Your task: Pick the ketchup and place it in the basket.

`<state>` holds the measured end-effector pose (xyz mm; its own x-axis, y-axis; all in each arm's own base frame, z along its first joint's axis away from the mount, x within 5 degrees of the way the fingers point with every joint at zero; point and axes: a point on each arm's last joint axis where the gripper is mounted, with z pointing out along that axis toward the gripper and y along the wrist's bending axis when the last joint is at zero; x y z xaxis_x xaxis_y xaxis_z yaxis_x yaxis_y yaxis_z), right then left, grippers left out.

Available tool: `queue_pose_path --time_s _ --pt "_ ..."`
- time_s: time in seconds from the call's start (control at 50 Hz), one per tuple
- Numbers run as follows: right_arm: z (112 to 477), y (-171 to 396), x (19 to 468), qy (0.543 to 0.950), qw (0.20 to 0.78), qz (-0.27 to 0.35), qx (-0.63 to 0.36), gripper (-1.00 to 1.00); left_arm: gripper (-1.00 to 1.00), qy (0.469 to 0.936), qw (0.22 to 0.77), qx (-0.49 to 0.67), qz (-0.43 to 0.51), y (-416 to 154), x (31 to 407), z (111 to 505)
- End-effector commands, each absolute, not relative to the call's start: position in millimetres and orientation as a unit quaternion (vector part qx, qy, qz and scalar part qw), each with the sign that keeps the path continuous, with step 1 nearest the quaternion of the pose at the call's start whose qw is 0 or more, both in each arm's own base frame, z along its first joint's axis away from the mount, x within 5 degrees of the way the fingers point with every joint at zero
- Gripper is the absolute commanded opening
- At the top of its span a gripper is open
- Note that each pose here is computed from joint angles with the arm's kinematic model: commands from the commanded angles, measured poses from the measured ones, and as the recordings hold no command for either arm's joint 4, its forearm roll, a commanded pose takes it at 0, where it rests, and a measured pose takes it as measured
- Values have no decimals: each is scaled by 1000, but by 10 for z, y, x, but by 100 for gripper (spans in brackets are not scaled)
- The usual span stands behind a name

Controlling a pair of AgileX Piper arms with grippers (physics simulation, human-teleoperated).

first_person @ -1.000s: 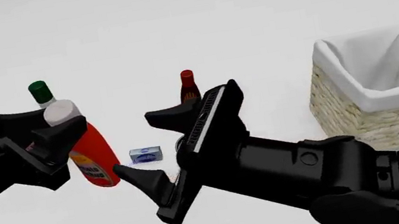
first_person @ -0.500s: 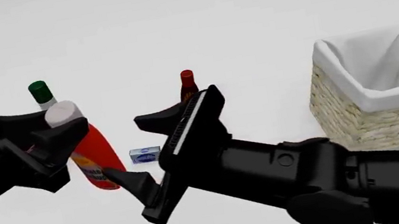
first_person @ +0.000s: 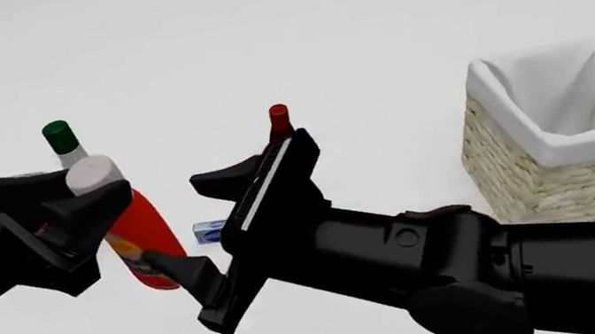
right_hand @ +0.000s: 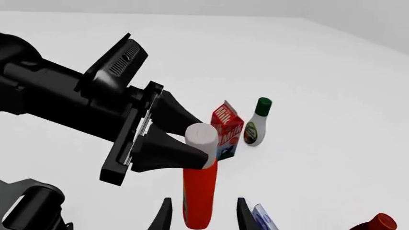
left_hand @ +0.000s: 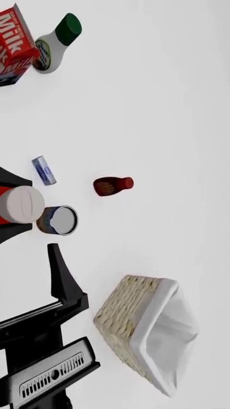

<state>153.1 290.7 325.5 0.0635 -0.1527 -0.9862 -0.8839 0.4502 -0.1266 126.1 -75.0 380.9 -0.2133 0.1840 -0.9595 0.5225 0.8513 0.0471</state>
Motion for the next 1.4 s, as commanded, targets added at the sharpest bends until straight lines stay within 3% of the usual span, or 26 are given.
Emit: queue_pose_path --time_s 0.02,1.4 --pt "3219 2975 1556 613 590 309 -425 100 -100 763 585 235 -143 -751 1256 3817" --pt "3145 3304 1623 615 579 320 -429 100 -100 759 586 239 -153 -715 1139 3956"
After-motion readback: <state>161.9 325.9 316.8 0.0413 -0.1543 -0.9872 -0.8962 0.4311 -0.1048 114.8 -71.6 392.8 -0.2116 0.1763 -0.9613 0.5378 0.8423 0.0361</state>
